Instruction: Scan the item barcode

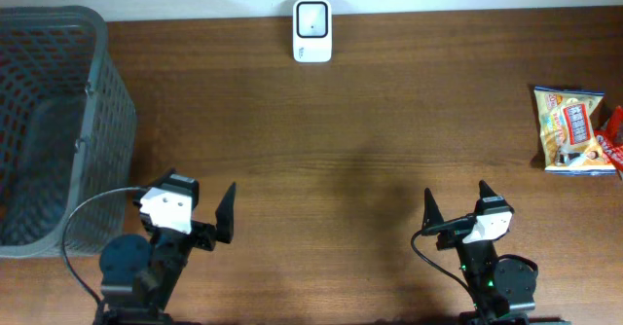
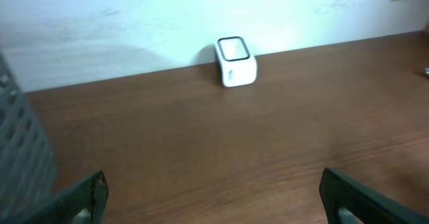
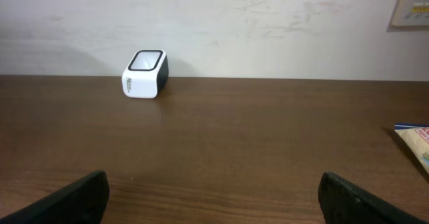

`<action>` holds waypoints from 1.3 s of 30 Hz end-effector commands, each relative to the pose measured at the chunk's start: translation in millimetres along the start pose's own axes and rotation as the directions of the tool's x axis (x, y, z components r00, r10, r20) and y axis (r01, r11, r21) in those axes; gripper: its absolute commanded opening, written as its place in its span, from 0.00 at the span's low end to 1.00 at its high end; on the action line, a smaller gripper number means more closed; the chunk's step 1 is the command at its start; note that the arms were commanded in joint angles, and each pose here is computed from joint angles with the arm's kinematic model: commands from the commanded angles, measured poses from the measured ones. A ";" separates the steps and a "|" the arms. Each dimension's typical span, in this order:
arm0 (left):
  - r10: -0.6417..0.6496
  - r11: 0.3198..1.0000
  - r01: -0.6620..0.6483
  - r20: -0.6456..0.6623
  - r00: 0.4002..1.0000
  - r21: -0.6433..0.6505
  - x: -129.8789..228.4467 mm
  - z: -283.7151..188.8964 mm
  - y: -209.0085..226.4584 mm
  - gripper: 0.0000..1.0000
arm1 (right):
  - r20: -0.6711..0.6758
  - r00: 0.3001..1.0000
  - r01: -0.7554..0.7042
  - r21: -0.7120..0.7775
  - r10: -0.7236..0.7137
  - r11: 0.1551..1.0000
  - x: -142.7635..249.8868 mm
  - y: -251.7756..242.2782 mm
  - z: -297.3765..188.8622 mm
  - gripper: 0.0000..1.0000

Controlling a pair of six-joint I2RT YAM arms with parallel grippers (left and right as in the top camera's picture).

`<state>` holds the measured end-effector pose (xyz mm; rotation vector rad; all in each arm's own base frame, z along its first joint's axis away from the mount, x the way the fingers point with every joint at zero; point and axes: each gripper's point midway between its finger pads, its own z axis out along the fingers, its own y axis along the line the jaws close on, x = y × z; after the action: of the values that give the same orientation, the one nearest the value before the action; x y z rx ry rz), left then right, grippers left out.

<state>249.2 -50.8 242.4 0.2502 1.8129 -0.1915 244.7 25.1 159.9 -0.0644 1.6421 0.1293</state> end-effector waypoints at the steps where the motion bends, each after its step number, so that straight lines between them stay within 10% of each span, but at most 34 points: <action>1: 0.011 0.999 -0.011 0.021 1.000 -0.033 15.4 -7.1 7.2 0.99 | -0.001 1.000 0.006 0.005 -0.006 1.000 2.7 -1.4 0.2 0.98; 15: 0.006 0.983 0.048 0.289 0.957 -0.178 41.6 -10.1 39.0 0.99 | -0.001 1.000 0.006 0.005 -0.006 1.000 2.7 -1.5 0.2 0.98; 39: -0.033 0.948 0.087 0.179 0.983 -0.307 88.7 2.5 57.6 0.99 | -0.001 1.000 0.006 0.005 -0.006 1.000 2.7 -1.4 0.2 0.99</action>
<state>245.8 9.5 157.6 -0.0360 1.6508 0.0349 244.7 25.1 159.8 -0.0641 1.6425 0.1296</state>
